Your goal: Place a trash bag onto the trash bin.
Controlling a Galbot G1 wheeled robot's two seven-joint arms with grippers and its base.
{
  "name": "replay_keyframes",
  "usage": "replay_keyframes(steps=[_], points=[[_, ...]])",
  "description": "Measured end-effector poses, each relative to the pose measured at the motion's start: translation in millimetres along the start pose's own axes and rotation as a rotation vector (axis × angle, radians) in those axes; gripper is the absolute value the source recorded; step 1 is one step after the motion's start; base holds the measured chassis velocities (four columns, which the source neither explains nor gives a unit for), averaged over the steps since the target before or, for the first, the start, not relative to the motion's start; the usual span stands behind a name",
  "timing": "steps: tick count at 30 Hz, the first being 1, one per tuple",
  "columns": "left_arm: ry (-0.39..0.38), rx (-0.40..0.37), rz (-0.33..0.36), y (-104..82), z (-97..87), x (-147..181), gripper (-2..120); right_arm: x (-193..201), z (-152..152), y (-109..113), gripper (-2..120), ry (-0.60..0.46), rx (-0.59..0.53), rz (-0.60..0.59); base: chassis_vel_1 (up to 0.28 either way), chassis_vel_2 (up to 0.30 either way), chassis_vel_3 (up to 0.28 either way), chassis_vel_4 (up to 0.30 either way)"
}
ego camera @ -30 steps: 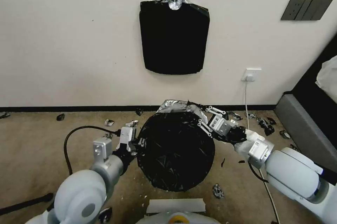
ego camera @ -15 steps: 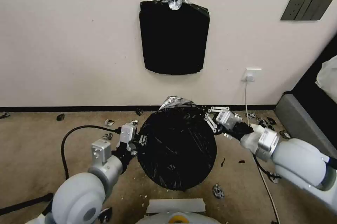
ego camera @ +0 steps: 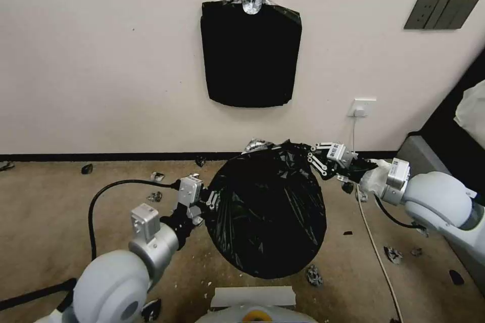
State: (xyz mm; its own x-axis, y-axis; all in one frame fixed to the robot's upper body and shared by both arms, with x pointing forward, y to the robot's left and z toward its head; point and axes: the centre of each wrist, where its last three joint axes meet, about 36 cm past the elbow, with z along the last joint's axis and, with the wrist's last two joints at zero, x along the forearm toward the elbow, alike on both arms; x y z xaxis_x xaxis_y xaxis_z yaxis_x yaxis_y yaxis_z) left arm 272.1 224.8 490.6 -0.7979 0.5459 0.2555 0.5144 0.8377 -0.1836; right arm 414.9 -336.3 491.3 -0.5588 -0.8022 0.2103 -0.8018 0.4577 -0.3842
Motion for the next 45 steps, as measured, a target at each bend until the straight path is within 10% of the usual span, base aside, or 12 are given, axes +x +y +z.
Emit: replay_keyframes(steps=[15, 31, 45], points=[[-0.013, 0.018, -0.005, -1.7, 0.0, 4, 2, -15, 29, 2, 4, 0.027, 0.0, 0.001, 0.0, 0.0, 0.0, 0.0], [0.021, 0.108, -0.047, 1.7, 4.7, 1, 2, 16, 32, 0, 61, 0.063, -0.022, -0.067, 0.0, 0.0, 0.0, 0.0], [0.041, 0.114, -0.107, 14.8, 14.0, -5, 2, 27, 38, -12, 100, 0.061, -0.023, 0.135, 0.0, 0.0, 0.0, 0.0]])
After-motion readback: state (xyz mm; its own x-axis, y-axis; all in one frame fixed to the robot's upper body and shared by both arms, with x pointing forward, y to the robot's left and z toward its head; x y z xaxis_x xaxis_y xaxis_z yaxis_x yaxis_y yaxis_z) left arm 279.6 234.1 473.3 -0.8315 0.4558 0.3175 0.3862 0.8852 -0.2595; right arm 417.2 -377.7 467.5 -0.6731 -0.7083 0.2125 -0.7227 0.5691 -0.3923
